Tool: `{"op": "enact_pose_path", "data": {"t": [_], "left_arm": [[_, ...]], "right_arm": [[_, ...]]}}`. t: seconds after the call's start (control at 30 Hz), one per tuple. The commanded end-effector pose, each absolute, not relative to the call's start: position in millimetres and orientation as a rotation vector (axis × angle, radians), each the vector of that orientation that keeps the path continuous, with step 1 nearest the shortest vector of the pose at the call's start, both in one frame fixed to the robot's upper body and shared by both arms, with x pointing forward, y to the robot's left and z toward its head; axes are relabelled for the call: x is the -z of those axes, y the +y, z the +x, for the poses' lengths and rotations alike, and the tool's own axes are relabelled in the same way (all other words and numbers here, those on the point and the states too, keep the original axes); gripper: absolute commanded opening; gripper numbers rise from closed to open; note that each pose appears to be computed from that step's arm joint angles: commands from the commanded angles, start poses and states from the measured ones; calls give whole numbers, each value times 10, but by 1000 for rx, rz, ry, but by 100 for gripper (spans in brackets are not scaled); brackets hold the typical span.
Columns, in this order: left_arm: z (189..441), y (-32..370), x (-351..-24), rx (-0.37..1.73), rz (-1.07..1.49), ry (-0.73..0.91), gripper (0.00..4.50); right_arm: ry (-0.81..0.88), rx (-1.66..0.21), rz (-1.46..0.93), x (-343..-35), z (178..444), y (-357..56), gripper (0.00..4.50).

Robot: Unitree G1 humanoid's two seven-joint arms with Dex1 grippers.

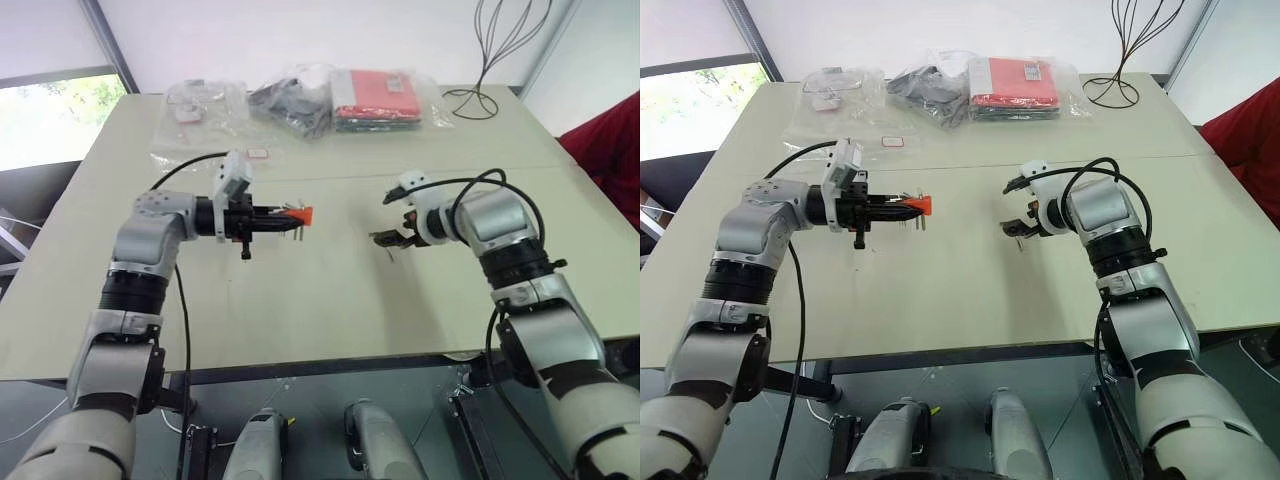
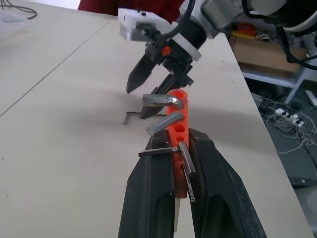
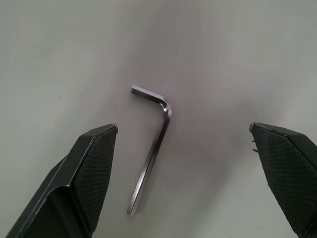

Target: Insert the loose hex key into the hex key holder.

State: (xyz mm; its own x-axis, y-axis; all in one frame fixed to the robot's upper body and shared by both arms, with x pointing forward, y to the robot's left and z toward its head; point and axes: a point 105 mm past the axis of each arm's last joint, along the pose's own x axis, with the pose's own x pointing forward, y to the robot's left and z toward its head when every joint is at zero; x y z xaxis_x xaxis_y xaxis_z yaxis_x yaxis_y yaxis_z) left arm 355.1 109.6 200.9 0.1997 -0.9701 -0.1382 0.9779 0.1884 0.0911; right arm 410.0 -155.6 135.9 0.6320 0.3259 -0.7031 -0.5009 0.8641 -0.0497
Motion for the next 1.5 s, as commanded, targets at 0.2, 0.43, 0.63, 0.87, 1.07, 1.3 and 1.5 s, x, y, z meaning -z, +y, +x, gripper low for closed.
{"op": "enact_pose_path", "data": {"t": [0.2,0.43,0.63,0.87,1.07,1.3,1.5], "left_arm": [[3566,1096,-2097,1332,173,-34,0],[3592,1099,-2056,1308,162,-38,0],[3583,1093,-2046,1320,158,-22,0],[3613,1107,-2176,1429,-38,97,0],[3791,906,-2431,1480,-63,64,0],[3863,621,-2560,1545,7,29,0],[3888,530,-2680,1554,61,-16,0]], "right_arm": [[820,-436,-247,-1060,3961,-1455,258],[869,-418,-222,-828,3850,-1334,4],[790,-422,-153,-994,3948,-1330,4],[46,-544,145,-2849,4312,-1262,4],[-237,-742,486,-3567,3989,-1106,4],[-282,-832,613,-3556,3752,-881,4],[-273,-844,603,-3460,3680,-820,4]]}}
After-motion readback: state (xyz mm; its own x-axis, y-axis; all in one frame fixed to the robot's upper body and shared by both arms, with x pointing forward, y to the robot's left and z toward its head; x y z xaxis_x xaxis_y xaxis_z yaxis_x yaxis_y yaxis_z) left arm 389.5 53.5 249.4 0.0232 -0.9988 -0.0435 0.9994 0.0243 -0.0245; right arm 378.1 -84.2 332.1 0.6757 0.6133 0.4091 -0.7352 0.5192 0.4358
